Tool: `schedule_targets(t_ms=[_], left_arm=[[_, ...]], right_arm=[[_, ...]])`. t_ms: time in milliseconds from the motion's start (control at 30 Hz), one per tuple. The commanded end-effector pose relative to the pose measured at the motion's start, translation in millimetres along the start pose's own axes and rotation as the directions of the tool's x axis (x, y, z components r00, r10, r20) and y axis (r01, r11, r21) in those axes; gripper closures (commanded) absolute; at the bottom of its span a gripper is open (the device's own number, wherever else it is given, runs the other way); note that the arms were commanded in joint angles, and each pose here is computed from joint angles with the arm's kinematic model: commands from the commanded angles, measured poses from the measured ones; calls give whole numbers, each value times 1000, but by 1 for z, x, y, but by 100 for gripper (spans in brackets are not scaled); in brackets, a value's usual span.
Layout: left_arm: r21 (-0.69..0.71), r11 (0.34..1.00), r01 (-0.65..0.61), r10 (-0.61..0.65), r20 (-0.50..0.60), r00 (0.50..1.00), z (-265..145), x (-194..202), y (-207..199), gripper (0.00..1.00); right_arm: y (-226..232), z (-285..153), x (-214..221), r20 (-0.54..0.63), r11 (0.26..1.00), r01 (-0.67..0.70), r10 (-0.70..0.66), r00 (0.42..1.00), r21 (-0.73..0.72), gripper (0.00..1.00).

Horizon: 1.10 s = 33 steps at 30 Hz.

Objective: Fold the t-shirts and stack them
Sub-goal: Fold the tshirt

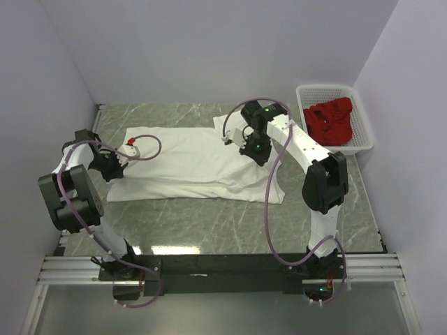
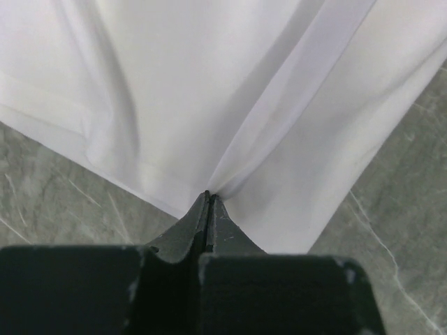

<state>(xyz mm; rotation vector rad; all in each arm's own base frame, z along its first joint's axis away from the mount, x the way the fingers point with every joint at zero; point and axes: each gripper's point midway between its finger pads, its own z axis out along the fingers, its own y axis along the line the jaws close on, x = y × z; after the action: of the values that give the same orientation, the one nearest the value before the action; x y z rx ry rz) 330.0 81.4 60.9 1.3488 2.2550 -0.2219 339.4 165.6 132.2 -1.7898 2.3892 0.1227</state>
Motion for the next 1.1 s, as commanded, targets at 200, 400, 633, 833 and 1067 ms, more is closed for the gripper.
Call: schedule_targets(t_ms=[200, 400, 633, 833, 1067], left_arm=[[-22, 999, -30, 30, 7, 1000, 6, -11, 25, 99], [-21, 999, -34, 34, 3, 999, 11, -11, 27, 100], [-37, 999, -1, 2, 26, 1000, 21, -26, 41, 97], [-51, 985, 165, -162, 49, 986, 2, -39, 49, 62], [42, 848, 529, -530, 114, 840, -39, -17, 18, 46]], right_arm=[[-22, 0, 1, -22, 999, 2, -1, 1000, 42, 100], [-30, 5, 1, -36, 999, 5, -3, 999, 51, 100], [-42, 11, 1, -42, 996, -53, 56, 998, 78, 98], [-48, -4, 18, -11, 958, -284, 285, 958, 48, 62], [1, -22, 55, 2, 792, -585, 594, 804, -174, 58]])
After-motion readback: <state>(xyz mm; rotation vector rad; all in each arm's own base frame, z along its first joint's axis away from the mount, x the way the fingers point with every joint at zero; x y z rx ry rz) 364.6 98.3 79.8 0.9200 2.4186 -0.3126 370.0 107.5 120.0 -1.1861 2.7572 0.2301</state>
